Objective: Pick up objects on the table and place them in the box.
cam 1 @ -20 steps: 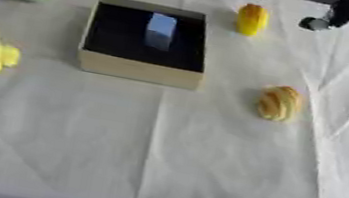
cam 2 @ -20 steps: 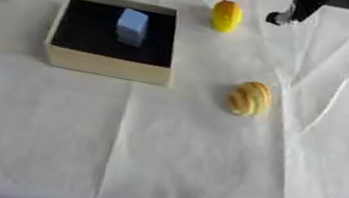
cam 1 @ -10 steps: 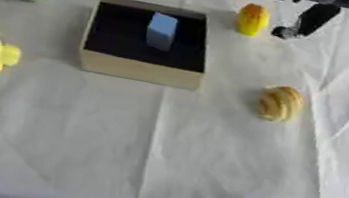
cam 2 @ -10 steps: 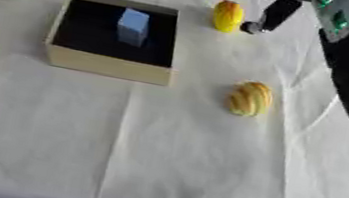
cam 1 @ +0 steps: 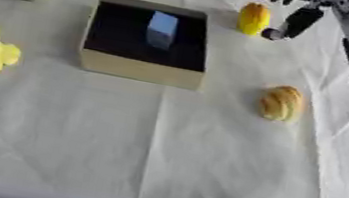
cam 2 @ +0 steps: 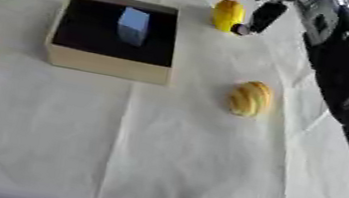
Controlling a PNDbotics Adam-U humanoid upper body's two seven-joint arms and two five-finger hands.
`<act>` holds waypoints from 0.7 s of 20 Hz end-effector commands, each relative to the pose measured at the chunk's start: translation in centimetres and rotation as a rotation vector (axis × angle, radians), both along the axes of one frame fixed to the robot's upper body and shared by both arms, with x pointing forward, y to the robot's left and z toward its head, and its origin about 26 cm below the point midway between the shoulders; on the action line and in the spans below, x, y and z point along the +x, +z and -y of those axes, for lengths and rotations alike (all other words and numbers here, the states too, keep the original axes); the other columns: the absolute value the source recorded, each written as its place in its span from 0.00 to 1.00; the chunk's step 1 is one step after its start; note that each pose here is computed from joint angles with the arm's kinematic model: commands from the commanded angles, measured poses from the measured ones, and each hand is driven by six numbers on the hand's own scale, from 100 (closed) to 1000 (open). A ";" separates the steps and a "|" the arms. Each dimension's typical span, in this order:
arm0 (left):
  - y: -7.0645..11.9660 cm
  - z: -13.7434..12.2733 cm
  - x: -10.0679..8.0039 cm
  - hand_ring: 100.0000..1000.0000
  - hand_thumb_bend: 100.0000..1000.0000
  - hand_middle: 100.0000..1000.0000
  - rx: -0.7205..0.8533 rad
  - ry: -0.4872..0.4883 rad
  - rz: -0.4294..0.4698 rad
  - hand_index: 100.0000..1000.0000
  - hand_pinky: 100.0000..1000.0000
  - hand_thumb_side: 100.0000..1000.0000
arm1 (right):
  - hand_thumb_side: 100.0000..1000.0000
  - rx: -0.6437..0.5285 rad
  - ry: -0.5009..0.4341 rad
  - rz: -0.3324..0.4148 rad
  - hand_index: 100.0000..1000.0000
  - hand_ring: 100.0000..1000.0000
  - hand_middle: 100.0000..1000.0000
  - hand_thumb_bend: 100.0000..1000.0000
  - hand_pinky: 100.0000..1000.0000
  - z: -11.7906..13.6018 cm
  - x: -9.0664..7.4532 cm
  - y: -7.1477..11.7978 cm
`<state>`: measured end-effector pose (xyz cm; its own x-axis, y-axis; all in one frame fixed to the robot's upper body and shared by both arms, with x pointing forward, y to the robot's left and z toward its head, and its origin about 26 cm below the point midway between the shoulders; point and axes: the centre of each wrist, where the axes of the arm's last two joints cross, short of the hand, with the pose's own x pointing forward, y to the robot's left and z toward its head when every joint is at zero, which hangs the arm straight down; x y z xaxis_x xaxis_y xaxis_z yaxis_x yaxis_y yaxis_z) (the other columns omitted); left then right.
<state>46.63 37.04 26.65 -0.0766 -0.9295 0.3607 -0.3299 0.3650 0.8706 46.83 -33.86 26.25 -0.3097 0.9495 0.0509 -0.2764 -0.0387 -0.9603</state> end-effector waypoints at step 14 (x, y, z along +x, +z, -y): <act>2.4 0.5 -0.3 0.91 0.59 0.89 0.016 -0.029 0.053 0.94 0.81 0.43 | 0.10 -0.009 -0.073 0.113 0.94 0.90 0.89 0.28 0.83 0.6 0.1 1.7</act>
